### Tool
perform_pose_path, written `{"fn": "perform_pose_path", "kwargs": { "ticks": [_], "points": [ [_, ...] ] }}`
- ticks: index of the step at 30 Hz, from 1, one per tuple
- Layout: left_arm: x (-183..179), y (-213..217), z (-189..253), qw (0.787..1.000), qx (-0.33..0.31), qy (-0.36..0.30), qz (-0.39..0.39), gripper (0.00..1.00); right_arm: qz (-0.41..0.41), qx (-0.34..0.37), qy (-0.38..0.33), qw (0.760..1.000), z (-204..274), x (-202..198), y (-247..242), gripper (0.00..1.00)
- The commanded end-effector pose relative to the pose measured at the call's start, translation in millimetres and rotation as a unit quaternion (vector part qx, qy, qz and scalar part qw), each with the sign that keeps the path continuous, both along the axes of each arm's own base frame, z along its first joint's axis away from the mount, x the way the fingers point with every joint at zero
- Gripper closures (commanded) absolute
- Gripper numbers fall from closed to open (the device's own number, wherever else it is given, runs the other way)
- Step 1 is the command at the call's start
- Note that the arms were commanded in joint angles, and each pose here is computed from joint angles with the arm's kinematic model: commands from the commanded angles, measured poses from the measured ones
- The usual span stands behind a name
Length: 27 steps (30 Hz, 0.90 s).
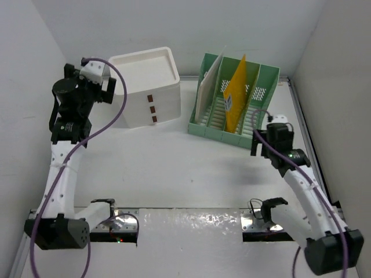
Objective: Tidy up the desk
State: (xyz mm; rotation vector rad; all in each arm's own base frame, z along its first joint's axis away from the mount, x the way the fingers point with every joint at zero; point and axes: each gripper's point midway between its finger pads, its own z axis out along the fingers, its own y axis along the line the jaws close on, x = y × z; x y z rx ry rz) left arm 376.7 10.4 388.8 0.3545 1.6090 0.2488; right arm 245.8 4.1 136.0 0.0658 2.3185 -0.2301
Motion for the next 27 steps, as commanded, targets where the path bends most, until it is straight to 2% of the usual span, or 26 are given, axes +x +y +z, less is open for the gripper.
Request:
{"fn": "perform_pose_path", "kwargs": {
  "ticks": [1,2,4,7,12,19,23,27],
  "points": [
    [-11.4,35.9,-101.0,0.991,0.006,0.133,0.027,0.00,-0.004,0.105,-0.016,0.994,-10.8,13.3,-4.6,0.01],
    [-16.7,49.6,-111.1,0.989,0.002,0.142,0.044,0.00,-0.048,0.112,-0.021,0.992,-14.7,13.2,-28.3,0.01],
    [-24.2,71.3,-145.9,0.983,-0.009,0.165,0.086,0.00,-0.059,0.158,-0.023,0.985,-28.7,16.8,-35.2,0.01],
    [-37.4,95.8,-179.7,0.975,-0.016,0.176,0.133,0.01,-0.128,0.187,-0.023,0.974,-50.0,12.0,-63.1,0.01],
    [-54.0,97.5,-222.9,0.969,-0.021,0.198,0.144,0.00,-0.201,0.143,-0.021,0.969,-63.4,-9.6,-84.6,0.01],
    [-56.4,103.7,-256.2,0.959,-0.054,0.211,0.179,0.01,-0.235,0.135,-0.130,0.954,-47.5,-11.4,-93.3,0.01],
    [-55.1,96.5,-270.2,0.961,-0.080,0.204,0.171,0.00,-0.224,0.137,-0.125,0.957,-47.7,-12.5,-89.8,0.01],
    [-49.7,101.4,-278.1,0.958,-0.077,0.210,0.179,0.00,-0.232,0.151,-0.117,0.954,-46.9,-10.5,-87.9,0.01]
  ]
}}
